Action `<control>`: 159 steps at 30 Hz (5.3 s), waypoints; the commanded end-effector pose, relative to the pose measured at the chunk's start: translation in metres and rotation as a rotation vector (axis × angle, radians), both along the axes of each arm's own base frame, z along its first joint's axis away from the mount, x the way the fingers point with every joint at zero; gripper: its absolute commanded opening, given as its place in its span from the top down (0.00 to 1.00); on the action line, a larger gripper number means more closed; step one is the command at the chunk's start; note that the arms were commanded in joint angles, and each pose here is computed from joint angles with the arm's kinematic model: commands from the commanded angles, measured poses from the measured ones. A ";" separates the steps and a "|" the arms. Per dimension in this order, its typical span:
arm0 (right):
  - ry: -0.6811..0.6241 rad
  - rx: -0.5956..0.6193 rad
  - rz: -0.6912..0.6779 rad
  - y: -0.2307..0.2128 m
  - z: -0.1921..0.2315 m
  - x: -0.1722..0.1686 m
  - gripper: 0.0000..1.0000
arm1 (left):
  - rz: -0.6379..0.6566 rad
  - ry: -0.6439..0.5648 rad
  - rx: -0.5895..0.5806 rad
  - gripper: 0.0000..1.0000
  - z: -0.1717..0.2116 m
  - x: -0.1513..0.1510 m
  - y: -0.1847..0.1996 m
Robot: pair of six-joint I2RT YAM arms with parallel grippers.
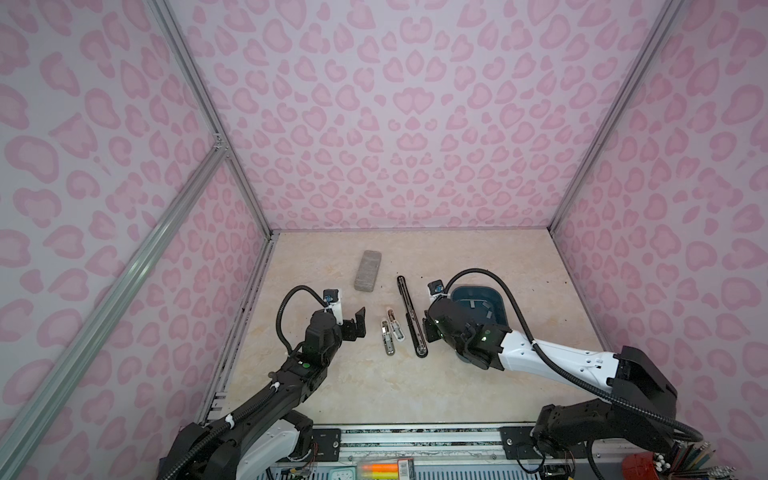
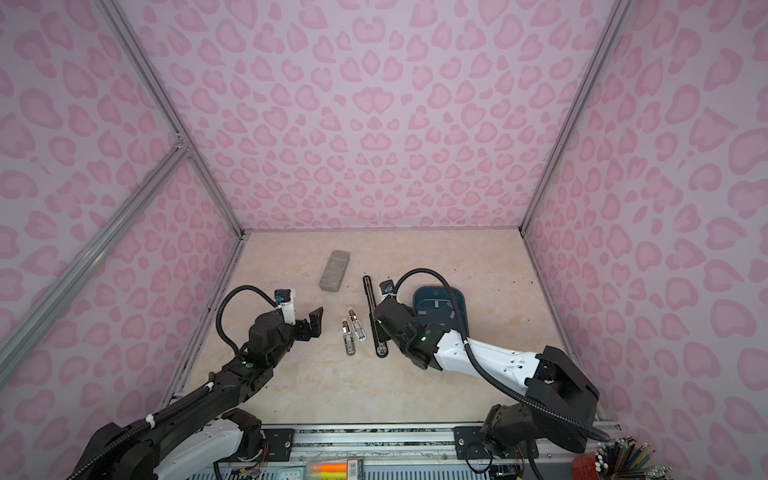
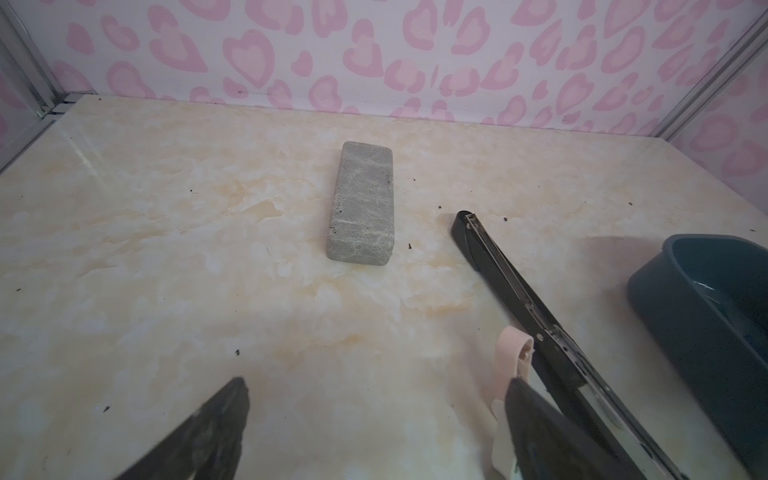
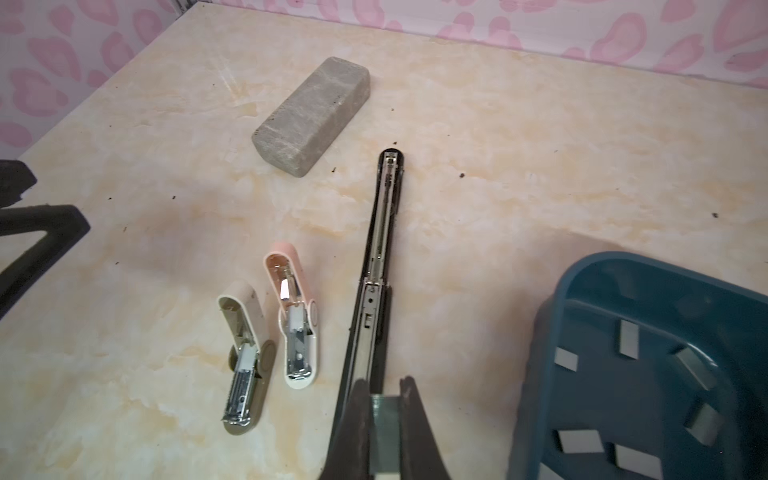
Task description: Load the staples into the stapler
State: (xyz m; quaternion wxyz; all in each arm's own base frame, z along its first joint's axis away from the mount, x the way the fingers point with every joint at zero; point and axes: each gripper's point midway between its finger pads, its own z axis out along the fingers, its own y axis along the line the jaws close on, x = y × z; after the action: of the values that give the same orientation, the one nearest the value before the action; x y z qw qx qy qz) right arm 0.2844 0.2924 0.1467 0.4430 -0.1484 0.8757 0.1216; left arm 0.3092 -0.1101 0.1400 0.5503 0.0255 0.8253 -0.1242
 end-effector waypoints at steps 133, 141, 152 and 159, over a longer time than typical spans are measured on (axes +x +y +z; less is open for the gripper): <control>0.028 -0.029 -0.058 0.008 -0.085 0.004 0.94 | -0.057 -0.081 -0.080 0.03 0.012 -0.020 -0.002; 0.032 -0.026 -0.060 0.007 -0.087 0.003 0.94 | -0.059 -0.081 -0.080 0.03 0.012 -0.020 -0.003; 0.037 -0.028 -0.074 0.001 -0.089 0.001 0.95 | -0.059 -0.082 -0.081 0.03 0.012 -0.020 -0.003; 0.053 -0.033 -0.066 0.002 -0.093 -0.007 0.94 | -0.058 -0.081 -0.080 0.03 0.012 -0.020 -0.002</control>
State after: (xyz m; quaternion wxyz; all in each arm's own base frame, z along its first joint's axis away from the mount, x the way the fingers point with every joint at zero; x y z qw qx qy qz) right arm 0.2810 0.2961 0.0563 0.4240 -0.1264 0.8915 0.0977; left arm 0.2864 -0.1117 0.1408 0.5649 0.0356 0.8075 -0.1657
